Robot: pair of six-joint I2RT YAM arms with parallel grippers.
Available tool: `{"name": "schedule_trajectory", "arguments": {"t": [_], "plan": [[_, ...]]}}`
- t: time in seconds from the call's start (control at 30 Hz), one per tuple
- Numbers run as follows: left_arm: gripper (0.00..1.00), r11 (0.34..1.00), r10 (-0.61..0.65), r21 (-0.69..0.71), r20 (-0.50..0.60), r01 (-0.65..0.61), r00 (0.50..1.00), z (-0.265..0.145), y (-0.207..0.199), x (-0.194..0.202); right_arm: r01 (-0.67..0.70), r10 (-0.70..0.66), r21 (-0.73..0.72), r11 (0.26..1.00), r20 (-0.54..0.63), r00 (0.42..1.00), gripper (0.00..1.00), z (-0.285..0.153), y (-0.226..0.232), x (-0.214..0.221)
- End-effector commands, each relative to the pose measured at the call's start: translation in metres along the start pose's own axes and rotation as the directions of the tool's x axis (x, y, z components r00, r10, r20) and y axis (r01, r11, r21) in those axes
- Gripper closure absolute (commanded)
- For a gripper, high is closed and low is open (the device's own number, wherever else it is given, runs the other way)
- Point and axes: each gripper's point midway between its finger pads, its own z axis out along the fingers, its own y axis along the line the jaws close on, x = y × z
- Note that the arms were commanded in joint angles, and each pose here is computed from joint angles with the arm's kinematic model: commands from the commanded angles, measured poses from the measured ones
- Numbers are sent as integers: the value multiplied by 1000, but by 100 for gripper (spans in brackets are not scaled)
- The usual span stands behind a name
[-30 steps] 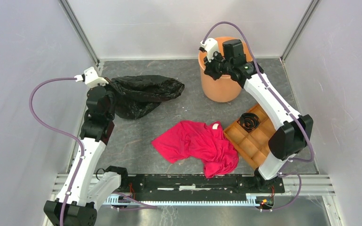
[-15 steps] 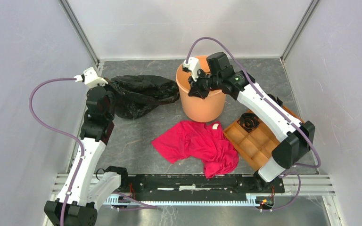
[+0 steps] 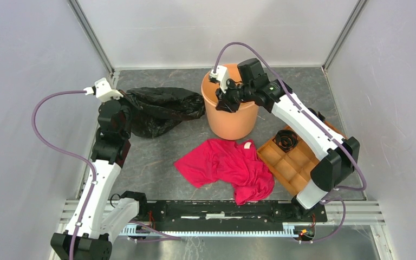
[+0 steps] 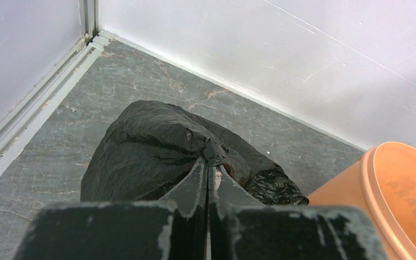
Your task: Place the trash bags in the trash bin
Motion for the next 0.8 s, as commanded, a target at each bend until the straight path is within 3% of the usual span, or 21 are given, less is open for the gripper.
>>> {"name": "schedule_trajectory", "arguments": {"t": [0.0, 0.13, 0.33, 0.5, 0.77], "plan": [[98, 998, -56, -9, 50, 57, 997, -2, 0, -13, 54, -54, -10, 998, 16, 998, 75, 2, -6, -16], [98, 998, -55, -7, 48, 55, 997, -3, 0, -12, 54, -55, 36, 998, 17, 998, 66, -4, -14, -26], [98, 997, -77, 15, 41, 76, 996, -9, -2, -12, 108, -118, 94, 990, 106, 987, 34, -28, -5, -57], [98, 990, -140, -10, -54, 140, 989, -33, 10, 19, 129, -166, 206, 970, 172, 971, 11, -51, -9, -72], [98, 963, -262, -113, -174, 245, 949, -84, 48, 82, 273, -324, 201, 941, 291, 900, 2, -52, 32, -107]]}}
